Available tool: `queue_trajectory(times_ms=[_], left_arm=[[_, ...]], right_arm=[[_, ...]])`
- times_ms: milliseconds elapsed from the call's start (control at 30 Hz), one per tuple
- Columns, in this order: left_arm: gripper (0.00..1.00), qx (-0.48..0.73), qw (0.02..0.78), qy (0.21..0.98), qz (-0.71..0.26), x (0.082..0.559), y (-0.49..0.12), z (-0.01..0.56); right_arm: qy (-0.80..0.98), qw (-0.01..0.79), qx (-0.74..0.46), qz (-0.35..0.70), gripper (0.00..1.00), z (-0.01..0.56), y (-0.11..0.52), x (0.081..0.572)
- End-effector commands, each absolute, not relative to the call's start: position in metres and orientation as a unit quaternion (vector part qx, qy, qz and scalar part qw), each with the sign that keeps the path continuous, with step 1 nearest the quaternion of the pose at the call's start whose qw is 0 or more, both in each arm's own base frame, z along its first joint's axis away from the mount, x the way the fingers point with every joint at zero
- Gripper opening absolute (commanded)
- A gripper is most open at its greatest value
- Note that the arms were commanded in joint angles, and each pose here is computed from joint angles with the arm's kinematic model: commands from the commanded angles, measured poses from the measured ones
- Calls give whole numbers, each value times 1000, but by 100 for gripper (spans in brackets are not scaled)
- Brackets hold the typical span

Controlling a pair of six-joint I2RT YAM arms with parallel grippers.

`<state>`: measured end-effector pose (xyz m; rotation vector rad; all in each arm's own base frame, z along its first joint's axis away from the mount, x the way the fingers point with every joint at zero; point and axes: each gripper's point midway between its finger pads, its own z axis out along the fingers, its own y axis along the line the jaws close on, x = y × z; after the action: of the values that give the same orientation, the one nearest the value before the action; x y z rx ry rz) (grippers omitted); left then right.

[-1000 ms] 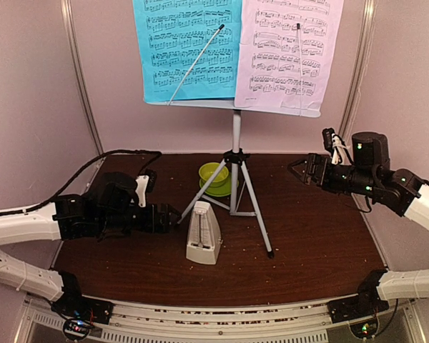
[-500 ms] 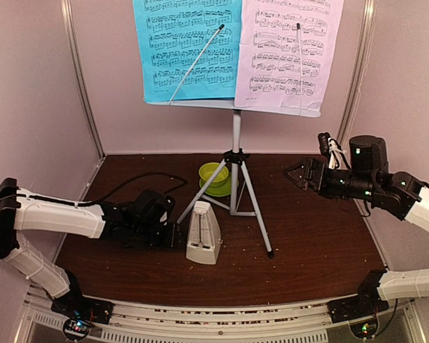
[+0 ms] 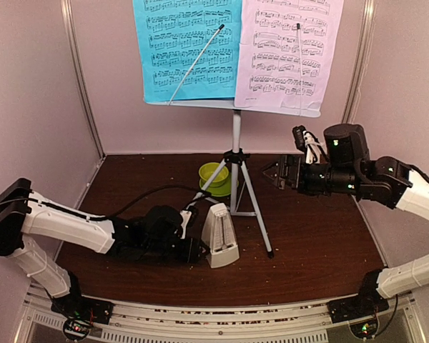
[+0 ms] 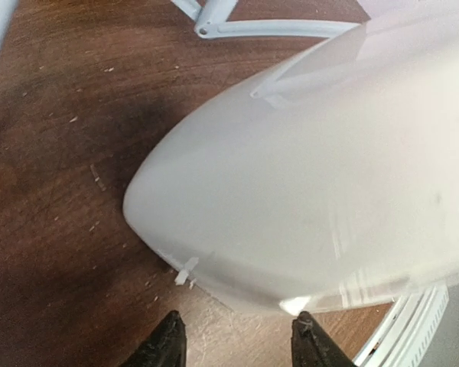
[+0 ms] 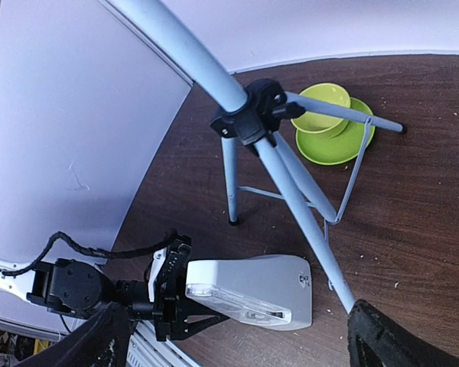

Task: Set up the instrument practice props

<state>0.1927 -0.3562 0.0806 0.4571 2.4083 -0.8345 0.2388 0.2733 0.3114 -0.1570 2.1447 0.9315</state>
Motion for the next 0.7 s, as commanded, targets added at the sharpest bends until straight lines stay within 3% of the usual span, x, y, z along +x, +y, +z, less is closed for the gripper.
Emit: queue_trajectory(times_ms=[0, 200, 467, 667], left_arm=[[51, 126, 329, 865, -358, 195, -338, 111], [52, 110, 370, 865, -320, 192, -289, 110], [52, 145, 355, 858, -341, 179, -293, 99], [60, 198, 417, 822, -334, 184, -293, 105]], right_arm=[[849, 394, -74, 345, 100, 313, 298, 237], [860, 391, -98, 312, 100, 305, 337, 227], [884, 357, -87, 288, 100, 268, 371, 224], [907, 326, -91, 249, 98, 241, 390, 228]])
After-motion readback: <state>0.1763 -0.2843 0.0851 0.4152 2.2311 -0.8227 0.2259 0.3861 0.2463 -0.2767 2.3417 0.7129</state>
